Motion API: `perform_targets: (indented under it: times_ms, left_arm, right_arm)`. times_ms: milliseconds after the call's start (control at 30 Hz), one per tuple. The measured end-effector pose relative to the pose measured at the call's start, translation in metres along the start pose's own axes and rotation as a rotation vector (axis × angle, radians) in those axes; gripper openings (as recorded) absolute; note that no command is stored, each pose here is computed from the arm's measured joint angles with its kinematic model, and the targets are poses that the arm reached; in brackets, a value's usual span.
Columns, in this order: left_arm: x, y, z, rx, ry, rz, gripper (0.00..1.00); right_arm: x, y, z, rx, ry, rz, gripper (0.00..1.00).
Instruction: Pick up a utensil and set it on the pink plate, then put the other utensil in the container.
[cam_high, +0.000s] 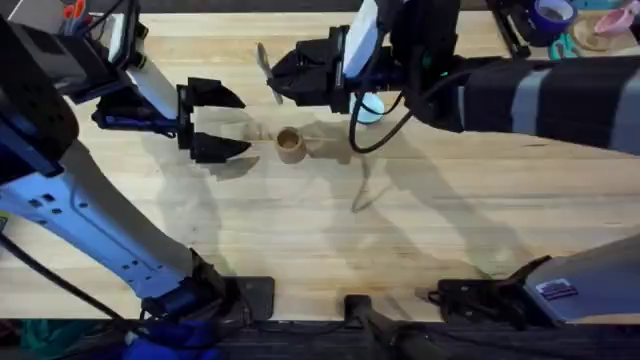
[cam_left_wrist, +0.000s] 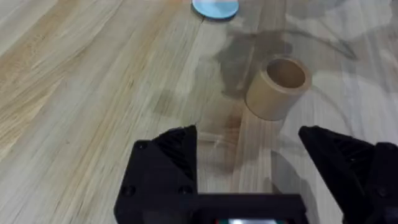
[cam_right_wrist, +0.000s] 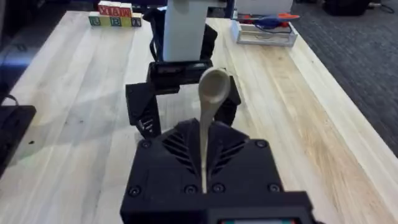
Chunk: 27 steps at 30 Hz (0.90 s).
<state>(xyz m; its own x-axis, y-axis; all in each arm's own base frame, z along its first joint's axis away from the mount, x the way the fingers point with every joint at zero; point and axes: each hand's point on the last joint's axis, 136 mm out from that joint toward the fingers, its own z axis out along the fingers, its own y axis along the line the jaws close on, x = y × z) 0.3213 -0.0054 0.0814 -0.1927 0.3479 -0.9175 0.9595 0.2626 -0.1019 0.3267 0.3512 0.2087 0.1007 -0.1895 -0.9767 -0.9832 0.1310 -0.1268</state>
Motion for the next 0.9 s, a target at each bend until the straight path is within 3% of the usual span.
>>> perform_targets:
  times_ms: [333, 900]
  left_arm:
    - [0.002, 0.001, 0.000, -0.003, 0.006, 0.011, 0.993]
    - [0.002, 0.002, 0.000, -0.004, 0.007, 0.014, 0.993]
  right_arm:
    - [0.032, -0.002, 0.012, -0.006, 0.012, 0.010, 0.035]
    - [0.056, 0.011, 0.019, -0.036, 0.028, 0.029, 0.035]
